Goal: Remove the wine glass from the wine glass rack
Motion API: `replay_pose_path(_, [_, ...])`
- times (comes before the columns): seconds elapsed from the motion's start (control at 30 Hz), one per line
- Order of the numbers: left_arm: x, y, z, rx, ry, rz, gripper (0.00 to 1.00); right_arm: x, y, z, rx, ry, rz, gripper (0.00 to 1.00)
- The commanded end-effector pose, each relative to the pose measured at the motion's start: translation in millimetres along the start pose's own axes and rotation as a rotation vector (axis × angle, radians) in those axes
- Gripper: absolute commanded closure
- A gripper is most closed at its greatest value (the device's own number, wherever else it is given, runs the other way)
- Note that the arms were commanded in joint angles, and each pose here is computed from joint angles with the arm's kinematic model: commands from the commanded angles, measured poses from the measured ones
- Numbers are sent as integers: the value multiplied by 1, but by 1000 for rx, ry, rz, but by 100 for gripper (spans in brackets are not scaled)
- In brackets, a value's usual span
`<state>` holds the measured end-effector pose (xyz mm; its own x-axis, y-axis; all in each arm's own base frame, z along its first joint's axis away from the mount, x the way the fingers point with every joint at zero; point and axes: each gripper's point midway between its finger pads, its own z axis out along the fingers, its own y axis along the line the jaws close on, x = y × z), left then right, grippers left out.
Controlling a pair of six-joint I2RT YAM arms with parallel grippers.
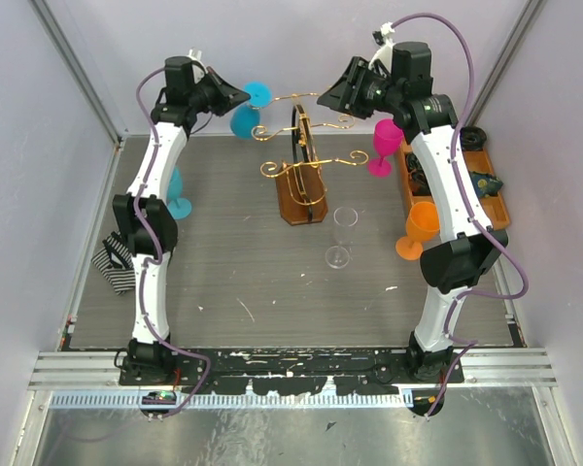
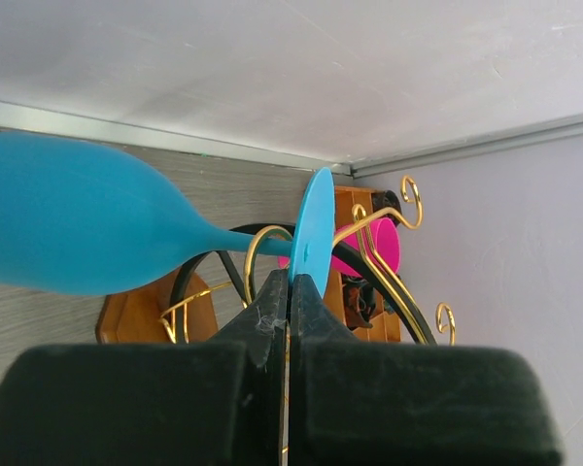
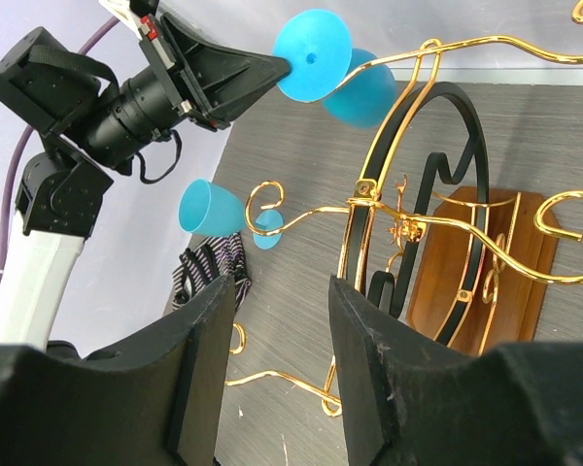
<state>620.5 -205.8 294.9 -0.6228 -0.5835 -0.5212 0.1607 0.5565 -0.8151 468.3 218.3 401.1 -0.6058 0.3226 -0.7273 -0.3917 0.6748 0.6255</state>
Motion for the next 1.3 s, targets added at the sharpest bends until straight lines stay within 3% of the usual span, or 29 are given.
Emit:
replay_pose_path(0.0, [-22, -9, -25, -9, -63, 30, 100, -23, 28, -27, -45, -91, -69, 51])
replay_pose_path(0.2, [-28, -1, -38, -27, -98, 9, 100, -21, 24, -25, -36, -85, -63, 51])
replay_pose_path(0.87, [3, -49, -31, 220, 31, -189, 100, -20, 24, -27, -34, -86, -64, 51])
replay_pose_path(1.27, [11, -66, -21, 257, 64, -214, 100, -23, 25, -31, -33, -95, -73, 51])
